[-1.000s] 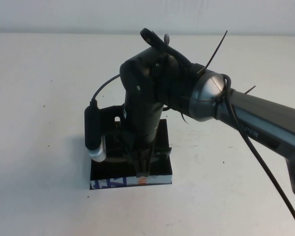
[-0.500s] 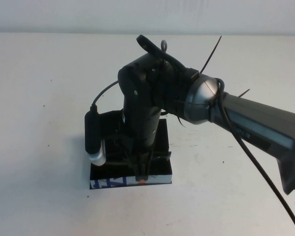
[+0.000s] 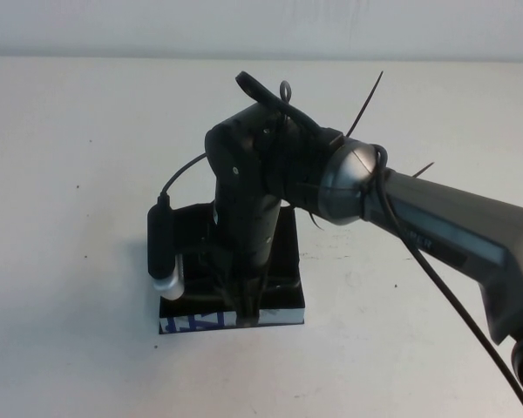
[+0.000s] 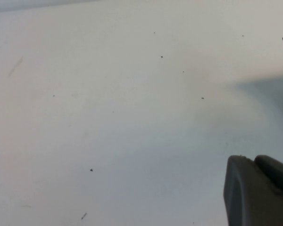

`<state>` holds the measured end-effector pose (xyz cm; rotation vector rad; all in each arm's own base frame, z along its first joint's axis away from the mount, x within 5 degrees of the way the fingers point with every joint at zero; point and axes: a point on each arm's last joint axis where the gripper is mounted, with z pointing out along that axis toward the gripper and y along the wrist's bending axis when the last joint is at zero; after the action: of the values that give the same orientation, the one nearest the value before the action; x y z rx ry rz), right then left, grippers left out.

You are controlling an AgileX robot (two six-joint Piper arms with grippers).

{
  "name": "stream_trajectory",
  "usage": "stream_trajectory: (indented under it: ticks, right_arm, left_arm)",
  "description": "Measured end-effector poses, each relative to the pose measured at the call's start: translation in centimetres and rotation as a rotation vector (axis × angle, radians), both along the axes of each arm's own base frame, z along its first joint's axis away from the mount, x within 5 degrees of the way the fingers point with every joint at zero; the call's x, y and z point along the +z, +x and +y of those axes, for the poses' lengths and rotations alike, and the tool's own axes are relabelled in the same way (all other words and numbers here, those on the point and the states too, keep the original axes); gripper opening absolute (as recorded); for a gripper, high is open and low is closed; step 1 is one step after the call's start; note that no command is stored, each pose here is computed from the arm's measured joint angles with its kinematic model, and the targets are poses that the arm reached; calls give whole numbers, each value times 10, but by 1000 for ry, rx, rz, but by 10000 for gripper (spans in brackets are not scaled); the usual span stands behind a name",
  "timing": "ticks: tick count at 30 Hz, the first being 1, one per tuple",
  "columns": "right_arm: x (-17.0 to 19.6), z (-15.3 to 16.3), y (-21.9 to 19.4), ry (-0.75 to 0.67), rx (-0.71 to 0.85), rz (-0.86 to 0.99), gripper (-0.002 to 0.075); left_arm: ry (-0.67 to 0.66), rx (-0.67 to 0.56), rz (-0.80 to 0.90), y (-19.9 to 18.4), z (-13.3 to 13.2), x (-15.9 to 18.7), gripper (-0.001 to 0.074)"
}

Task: Return glasses to glasses case
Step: Place the glasses in the glasses case

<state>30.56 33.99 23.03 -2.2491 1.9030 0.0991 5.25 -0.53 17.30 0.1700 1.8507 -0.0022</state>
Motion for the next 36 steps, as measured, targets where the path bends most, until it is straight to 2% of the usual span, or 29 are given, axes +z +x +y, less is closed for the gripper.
stream_trajectory:
  ticks: [26, 36]
  right_arm:
    - [-10, 3, 0, -16, 6, 14, 5]
    - [-10, 3, 1, -7, 6, 5, 134]
  left_arm:
    - [2, 0, 0, 0, 0, 0, -1]
    - [2, 0, 0, 0, 0, 0, -1]
